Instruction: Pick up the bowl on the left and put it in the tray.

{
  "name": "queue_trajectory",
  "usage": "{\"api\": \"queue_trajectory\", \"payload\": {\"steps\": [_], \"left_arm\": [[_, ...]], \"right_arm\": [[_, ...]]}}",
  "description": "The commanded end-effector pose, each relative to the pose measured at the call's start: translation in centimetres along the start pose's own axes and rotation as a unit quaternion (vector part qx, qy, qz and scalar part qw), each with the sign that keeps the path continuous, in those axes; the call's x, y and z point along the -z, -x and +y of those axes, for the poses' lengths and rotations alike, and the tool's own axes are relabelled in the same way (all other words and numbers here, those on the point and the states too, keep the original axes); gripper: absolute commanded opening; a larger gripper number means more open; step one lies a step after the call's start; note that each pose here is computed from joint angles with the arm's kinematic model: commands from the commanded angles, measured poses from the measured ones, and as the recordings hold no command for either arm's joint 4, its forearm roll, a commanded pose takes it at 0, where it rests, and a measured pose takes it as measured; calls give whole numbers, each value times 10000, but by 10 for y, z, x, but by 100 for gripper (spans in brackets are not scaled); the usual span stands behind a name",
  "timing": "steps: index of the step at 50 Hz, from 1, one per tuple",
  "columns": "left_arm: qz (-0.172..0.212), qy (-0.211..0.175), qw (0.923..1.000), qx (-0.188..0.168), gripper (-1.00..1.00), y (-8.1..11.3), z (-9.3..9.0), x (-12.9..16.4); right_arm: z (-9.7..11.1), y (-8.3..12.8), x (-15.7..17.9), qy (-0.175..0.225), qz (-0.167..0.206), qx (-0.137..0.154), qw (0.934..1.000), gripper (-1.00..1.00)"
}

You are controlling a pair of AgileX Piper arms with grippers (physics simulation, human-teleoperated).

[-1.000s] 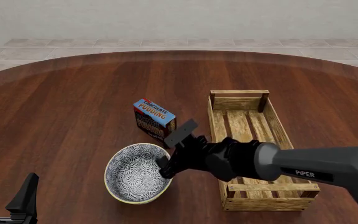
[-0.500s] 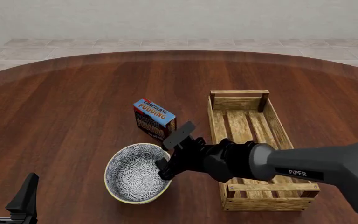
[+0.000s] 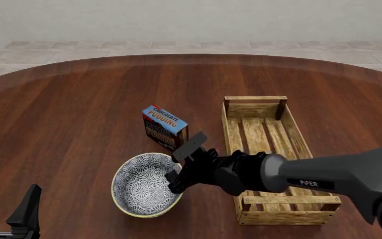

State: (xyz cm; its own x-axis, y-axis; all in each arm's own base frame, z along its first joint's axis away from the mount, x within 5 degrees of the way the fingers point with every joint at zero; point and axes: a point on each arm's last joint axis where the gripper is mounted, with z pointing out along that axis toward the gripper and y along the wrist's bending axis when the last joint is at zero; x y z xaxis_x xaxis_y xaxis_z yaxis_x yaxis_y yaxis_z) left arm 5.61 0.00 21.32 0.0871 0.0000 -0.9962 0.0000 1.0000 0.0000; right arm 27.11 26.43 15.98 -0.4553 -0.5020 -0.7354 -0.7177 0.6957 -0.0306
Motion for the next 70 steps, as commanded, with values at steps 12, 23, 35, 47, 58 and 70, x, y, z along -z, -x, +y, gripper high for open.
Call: {"api": "queue_trajectory", "payload": {"steps": [12,23,35,47,58,70], "left_arm": [[0,0,10000,0,100,0,0,0],[0,0,10000,0,100,0,0,0],[0,0,10000,0,100,0,0,0],[0,0,10000,0,100,0,0,0],[0,0,10000,0,100,0,0,0],[0,0,10000,0,100,0,0,0]], "right_arm": [[-2,-3,-7,-16,30,-22,10000,100],[-2,-4,-9,-23,34,-30,10000,100],[-3,-4,-12,-26,29,-45,10000,100],[-3,-6,-16,-33,49,-63,10000,100],[-4,-8,-19,-39,65,-72,9999,100],[-7,-12,-23,-68,71,-55,9999,-100]]}}
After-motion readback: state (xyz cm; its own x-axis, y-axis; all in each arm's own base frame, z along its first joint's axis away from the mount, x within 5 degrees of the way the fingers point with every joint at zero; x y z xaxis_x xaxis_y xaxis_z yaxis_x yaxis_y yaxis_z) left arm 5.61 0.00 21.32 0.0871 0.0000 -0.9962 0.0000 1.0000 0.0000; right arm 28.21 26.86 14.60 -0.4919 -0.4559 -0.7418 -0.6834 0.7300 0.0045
